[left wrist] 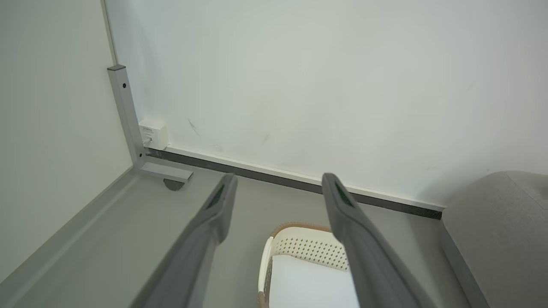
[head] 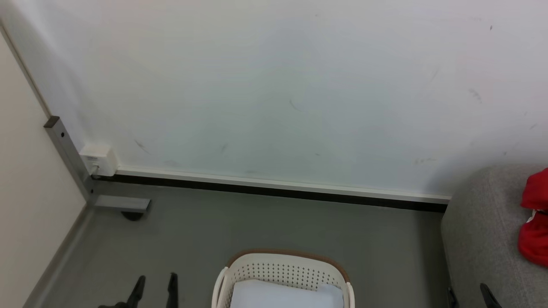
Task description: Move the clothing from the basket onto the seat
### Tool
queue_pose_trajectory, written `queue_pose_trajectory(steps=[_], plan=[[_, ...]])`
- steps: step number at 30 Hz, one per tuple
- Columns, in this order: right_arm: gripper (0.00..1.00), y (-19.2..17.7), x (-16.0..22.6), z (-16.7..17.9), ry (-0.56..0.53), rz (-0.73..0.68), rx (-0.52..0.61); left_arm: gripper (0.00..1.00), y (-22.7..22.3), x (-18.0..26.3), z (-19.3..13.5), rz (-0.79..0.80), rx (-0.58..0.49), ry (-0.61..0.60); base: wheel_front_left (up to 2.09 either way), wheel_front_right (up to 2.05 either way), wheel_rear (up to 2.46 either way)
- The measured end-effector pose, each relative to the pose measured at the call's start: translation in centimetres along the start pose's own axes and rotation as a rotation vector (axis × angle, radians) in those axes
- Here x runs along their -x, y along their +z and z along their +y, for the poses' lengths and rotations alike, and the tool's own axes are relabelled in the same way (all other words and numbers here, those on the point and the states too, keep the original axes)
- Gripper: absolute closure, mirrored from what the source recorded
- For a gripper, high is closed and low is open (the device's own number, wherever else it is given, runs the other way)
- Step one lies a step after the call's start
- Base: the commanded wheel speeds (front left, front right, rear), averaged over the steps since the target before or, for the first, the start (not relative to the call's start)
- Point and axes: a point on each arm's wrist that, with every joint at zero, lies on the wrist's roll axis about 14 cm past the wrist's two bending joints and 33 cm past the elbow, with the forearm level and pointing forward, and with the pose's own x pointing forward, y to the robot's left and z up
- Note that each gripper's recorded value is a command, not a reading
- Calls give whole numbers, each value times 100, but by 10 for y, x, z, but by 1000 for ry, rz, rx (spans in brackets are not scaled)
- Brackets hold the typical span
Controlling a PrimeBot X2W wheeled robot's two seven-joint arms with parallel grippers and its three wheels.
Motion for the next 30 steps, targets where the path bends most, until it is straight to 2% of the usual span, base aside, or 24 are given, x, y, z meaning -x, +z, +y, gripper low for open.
queue_pose_trajectory(steps=[5,6,12,30], plan=[[0,-2,0,3,5,7,-16,0,5,-1,-8,-23,-10,-39,0,0,0],[100,-3,1,3,5,9,-17,100,7,-1,-11,-28,-14,-51,0,0,0],[100,-19,5,4,-2,59,-40,100,-17,8,-12,48,8,-41,0,0,0],[100,-19,-4,-14,-107,72,-362,100,-20,-3,-2,104,321,31,0,0,0]])
